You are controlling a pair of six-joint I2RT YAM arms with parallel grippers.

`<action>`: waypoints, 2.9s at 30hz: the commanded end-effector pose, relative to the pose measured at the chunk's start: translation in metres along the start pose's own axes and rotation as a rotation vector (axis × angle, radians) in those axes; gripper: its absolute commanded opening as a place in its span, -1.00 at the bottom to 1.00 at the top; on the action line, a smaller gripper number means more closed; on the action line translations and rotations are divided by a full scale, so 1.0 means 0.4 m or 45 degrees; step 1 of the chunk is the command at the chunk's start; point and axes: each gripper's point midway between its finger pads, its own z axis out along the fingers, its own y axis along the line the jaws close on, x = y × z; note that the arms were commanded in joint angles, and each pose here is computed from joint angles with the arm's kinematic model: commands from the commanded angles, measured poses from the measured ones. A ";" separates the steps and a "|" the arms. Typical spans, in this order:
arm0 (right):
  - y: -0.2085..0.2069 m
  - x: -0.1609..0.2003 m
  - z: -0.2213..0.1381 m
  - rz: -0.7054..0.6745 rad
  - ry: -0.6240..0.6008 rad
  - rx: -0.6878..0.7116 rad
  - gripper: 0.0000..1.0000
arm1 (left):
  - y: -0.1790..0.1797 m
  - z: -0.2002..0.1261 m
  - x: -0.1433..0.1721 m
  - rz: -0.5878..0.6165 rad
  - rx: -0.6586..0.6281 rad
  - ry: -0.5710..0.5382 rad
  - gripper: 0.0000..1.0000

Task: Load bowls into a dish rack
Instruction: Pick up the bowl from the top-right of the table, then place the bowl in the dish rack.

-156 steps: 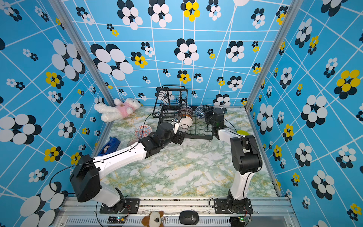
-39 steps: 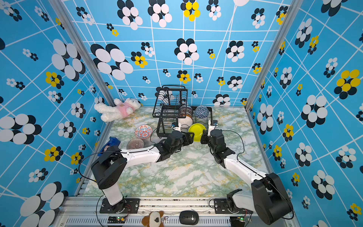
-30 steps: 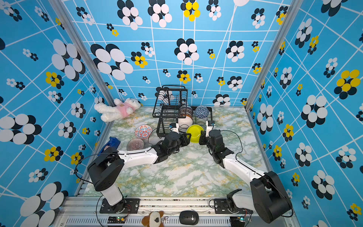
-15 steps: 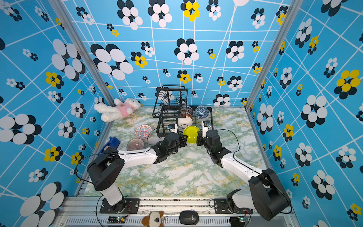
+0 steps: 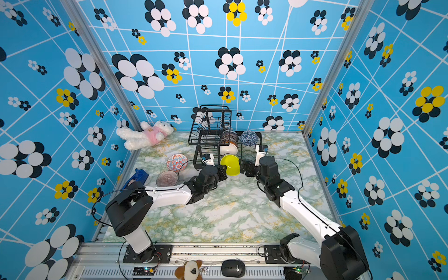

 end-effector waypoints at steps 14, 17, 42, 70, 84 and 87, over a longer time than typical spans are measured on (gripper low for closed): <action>-0.068 -0.045 -0.046 1.309 -0.041 0.022 0.99 | -0.121 0.045 0.015 0.313 0.076 -0.293 -1.00; -0.073 -0.041 -0.048 1.499 -0.069 -0.005 0.99 | -0.141 0.063 0.020 0.380 0.086 -0.311 -1.00; -0.060 -0.097 0.032 1.945 -0.257 -0.133 -0.01 | -0.218 0.079 0.061 0.722 0.110 -0.396 -1.00; -0.117 -0.287 0.202 1.332 -0.514 -0.623 -1.00 | -0.127 -0.061 -0.036 0.798 -0.004 -0.058 0.98; -0.156 -0.274 0.361 1.263 -0.536 -0.619 -1.00 | -0.107 -0.074 -0.066 0.815 0.007 -0.048 0.98; -0.165 -0.268 0.383 1.257 -0.542 -0.609 -1.00 | -0.095 -0.075 -0.075 0.811 0.002 -0.053 0.98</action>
